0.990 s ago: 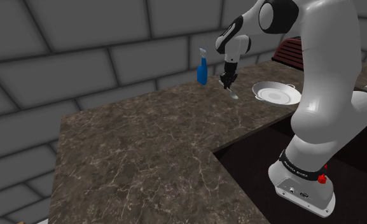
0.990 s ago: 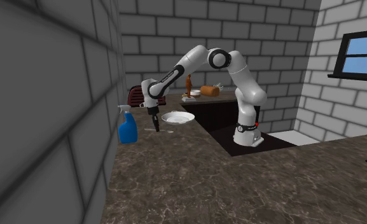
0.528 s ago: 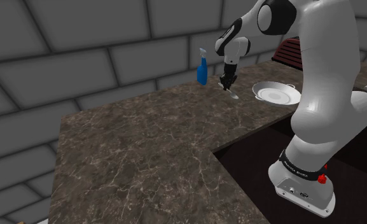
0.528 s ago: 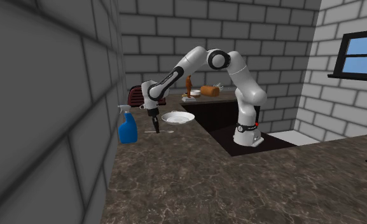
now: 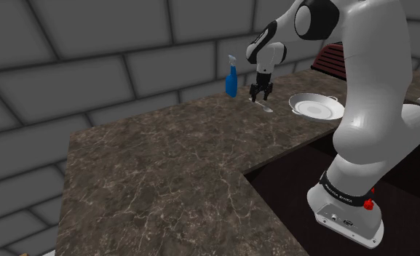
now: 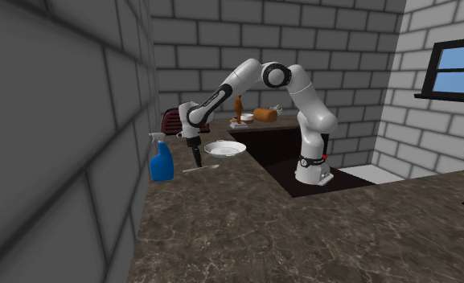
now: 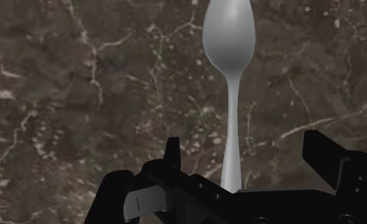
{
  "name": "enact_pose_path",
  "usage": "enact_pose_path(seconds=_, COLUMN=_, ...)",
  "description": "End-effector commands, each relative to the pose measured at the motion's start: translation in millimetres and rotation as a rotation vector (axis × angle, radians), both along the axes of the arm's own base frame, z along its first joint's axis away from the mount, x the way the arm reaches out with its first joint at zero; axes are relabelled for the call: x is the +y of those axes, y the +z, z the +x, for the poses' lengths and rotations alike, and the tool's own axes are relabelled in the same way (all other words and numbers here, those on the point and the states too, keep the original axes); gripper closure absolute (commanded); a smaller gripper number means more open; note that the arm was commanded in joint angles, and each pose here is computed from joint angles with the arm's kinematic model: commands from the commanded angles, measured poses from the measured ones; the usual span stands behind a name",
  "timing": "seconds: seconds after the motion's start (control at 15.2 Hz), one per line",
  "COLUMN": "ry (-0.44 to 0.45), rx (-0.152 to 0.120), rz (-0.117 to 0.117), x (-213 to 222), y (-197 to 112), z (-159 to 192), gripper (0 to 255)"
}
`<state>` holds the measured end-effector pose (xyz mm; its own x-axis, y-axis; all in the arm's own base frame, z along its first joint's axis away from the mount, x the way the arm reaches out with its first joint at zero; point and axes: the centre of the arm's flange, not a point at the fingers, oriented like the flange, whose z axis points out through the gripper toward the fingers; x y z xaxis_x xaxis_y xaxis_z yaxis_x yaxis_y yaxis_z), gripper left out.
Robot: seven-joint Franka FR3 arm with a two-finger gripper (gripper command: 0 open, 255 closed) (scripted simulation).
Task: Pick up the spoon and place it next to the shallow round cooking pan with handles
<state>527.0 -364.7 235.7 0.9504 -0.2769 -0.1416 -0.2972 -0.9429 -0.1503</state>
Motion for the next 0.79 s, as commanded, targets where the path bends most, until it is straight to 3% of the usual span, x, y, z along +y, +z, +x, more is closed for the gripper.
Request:
enact_pose_path(seconds=0.0, ry=0.0, rx=0.0, rz=0.0, x=-2.4, y=12.9, z=1.2, gripper=0)
enact_pose_path(seconds=0.2, ry=0.0, rx=0.0, rz=0.0, x=-9.3, y=48.9, z=4.6, gripper=0)
enact_pose_path(seconds=0.73, ry=0.0, rx=0.0, rz=0.0, x=-9.2, y=48.9, z=4.6, gripper=0)
